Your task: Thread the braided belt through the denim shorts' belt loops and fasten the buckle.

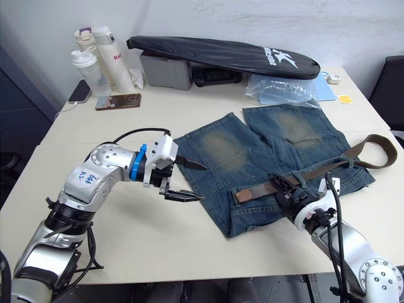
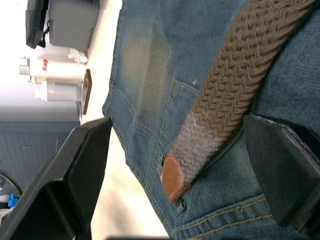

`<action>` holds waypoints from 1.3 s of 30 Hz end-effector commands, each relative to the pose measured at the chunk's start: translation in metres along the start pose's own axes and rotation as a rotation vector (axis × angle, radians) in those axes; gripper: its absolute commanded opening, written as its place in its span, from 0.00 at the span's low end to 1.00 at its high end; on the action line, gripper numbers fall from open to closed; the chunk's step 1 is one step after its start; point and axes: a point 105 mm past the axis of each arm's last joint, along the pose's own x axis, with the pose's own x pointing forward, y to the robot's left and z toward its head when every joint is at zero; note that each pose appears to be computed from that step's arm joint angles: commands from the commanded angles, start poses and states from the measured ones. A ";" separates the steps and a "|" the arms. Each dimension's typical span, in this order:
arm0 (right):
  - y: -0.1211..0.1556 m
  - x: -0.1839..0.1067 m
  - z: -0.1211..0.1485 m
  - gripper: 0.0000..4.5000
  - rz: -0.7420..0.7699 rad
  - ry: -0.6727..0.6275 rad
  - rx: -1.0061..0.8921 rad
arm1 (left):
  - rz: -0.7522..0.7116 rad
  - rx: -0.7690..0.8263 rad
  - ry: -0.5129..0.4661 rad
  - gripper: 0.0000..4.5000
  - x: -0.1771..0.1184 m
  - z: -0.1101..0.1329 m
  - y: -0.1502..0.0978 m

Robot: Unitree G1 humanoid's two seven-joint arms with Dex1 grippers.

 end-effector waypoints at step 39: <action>0.022 0.007 0.014 0.00 0.175 -0.010 0.027 | 0.022 0.048 0.032 1.00 -0.008 0.001 0.000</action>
